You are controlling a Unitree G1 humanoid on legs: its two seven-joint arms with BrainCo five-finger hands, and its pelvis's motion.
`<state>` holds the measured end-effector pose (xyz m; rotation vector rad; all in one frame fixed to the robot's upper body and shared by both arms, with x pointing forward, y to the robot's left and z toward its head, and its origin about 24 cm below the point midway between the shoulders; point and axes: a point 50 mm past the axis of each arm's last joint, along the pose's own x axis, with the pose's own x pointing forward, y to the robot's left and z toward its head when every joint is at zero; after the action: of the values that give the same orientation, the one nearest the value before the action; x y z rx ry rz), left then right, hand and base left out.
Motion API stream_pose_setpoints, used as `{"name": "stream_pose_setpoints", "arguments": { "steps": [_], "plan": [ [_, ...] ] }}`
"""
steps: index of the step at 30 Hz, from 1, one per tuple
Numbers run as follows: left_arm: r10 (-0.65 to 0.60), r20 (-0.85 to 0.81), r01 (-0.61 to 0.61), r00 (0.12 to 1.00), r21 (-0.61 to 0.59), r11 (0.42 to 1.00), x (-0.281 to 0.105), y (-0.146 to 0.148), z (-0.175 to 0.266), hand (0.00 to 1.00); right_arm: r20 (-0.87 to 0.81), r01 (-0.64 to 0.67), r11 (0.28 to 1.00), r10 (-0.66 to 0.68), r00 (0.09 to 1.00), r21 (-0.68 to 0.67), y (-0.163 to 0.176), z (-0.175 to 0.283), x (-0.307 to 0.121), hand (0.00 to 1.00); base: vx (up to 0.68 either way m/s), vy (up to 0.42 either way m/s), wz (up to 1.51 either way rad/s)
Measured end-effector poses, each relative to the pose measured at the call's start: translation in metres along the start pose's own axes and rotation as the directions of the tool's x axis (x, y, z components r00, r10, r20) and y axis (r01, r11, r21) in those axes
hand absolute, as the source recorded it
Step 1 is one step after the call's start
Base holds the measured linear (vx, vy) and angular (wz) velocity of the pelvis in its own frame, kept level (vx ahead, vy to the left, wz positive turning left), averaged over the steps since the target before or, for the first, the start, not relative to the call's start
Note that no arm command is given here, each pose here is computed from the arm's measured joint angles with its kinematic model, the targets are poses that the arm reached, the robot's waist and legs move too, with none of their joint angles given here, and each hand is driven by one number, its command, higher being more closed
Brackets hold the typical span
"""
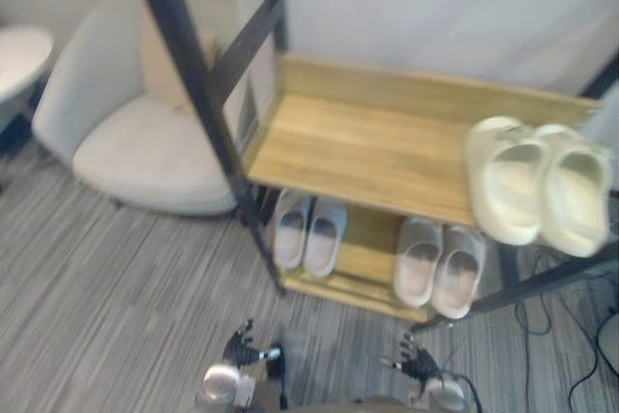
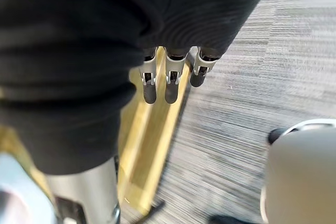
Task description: Organize the slippers on the shoe rack
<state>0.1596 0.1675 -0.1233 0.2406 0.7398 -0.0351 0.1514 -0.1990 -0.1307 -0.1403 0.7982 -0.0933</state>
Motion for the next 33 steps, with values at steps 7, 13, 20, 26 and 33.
{"name": "stream_pose_setpoints", "arguments": {
  "steps": [7,13,20,26,33],
  "plan": [
    [0.037,-0.083,-0.037,0.996,-0.006,0.999,-0.001,0.0,-0.016,0.0,0.021,0.003,0.999,-0.004,1.0,0.053,0.009,0.004,-0.001,0.0,-0.11,0.086,0.37],
    [0.054,-0.151,-0.05,0.987,0.028,0.998,-0.008,0.004,-0.035,0.0,-0.017,-0.024,0.999,0.024,1.0,0.024,0.013,-0.005,-0.003,0.0,-0.07,0.085,-0.03],
    [0.052,-0.153,-0.046,0.987,0.043,0.998,-0.004,0.006,-0.033,0.0,-0.026,-0.034,0.998,0.036,0.999,0.049,0.02,-0.009,-0.005,0.0,-0.03,-0.14,1.22],
    [0.037,-0.163,-0.032,0.986,0.034,0.999,-0.005,-0.002,-0.034,0.0,-0.017,-0.036,0.999,0.037,0.999,0.037,0.017,-0.003,-0.002,0.0,0.07,-0.165,0.85],
    [0.045,-0.108,-0.044,0.993,0.01,0.999,0.0,-0.002,-0.02,0.0,0.033,-0.033,0.999,0.031,0.999,0.036,0.018,0.013,0.004,0.0,0.08,-0.034,0.86]
  ]
}}
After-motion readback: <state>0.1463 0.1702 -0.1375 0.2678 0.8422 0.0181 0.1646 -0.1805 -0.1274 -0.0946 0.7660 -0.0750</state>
